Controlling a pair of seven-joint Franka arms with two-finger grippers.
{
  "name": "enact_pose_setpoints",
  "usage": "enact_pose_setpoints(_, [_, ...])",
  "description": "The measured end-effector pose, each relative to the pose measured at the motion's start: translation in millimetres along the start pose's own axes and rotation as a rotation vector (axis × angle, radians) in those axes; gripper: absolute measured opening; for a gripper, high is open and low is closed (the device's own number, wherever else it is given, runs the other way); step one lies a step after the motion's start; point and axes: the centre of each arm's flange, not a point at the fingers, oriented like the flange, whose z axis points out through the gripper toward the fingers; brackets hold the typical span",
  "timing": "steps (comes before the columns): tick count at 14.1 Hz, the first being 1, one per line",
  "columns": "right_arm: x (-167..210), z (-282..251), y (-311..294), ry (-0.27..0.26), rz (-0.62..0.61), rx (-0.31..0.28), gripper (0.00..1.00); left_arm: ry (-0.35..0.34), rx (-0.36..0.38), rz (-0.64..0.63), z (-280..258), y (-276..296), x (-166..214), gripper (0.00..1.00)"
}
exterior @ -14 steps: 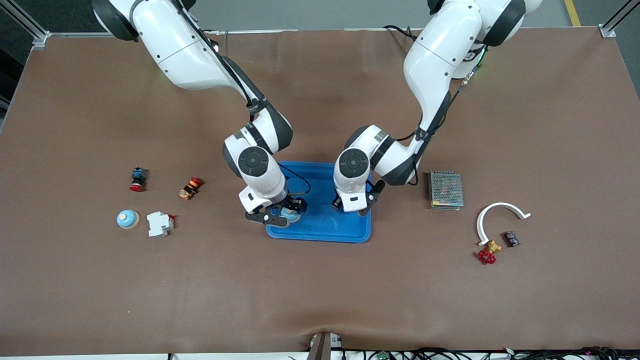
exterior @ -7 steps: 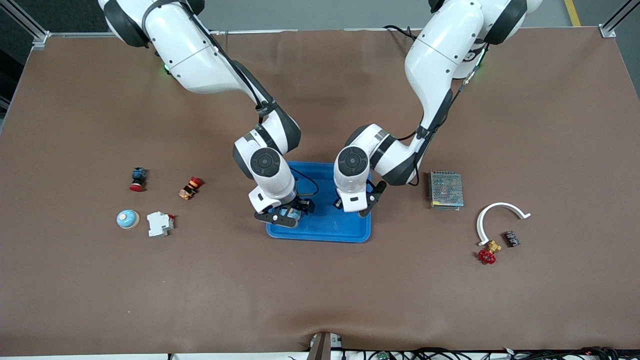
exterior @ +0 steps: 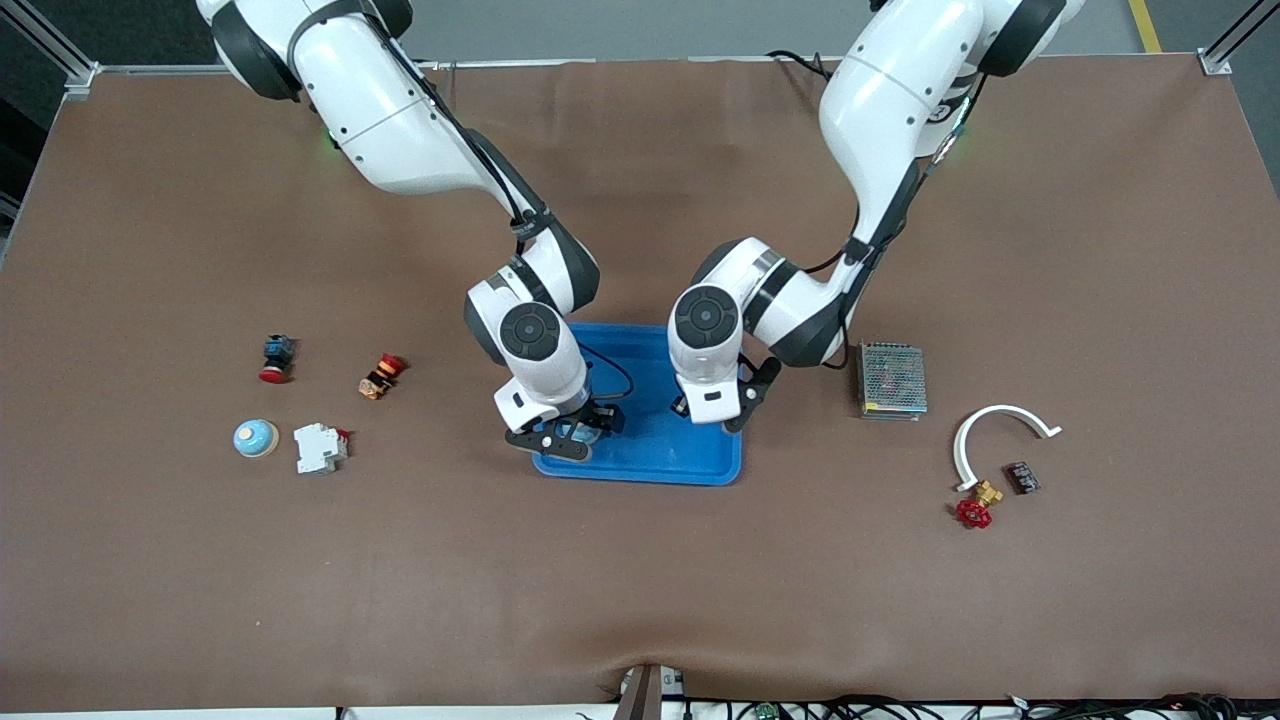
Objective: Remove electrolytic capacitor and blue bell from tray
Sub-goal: 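Grasp the second bell with the right gripper while the left gripper grasps the capacitor, then carry the capacitor toward the power supply while the right gripper carries the bell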
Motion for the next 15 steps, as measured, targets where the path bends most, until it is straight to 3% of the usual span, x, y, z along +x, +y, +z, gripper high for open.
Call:
enact_pose_setpoints(4, [1.1,2.6,-0.8,0.001,0.0,0.0,1.0,0.013,-0.008,0.045,-90.5,-11.6,38.3,0.3])
enact_pose_setpoints(6, [1.3,2.4,-1.0,0.002,-0.001,0.0,0.84,0.017,0.012,0.085,-133.9,-27.7,70.0,0.3])
enact_pose_setpoints(7, [1.4,2.1,-1.1,0.003,-0.001,0.0,0.7,0.014,0.031,0.116,-153.1,-38.4,90.8,0.3])
enact_pose_setpoints(8, [1.9,1.1,-1.8,0.004,-0.002,0.002,0.67,0.007,0.056,0.152,-169.5,-50.8,114.6,0.3])
enact_pose_setpoints(12, [2.0,1.2,-1.8,0.004,-0.001,0.002,0.67,-0.055,0.147,0.315,-204.6,-106.8,223.6,0.3])
enact_pose_setpoints(15, [6.9,-3.3,-1.9,0.005,0.011,0.001,0.67,-0.093,0.141,0.431,-217.8,-152.8,300.7,0.3])
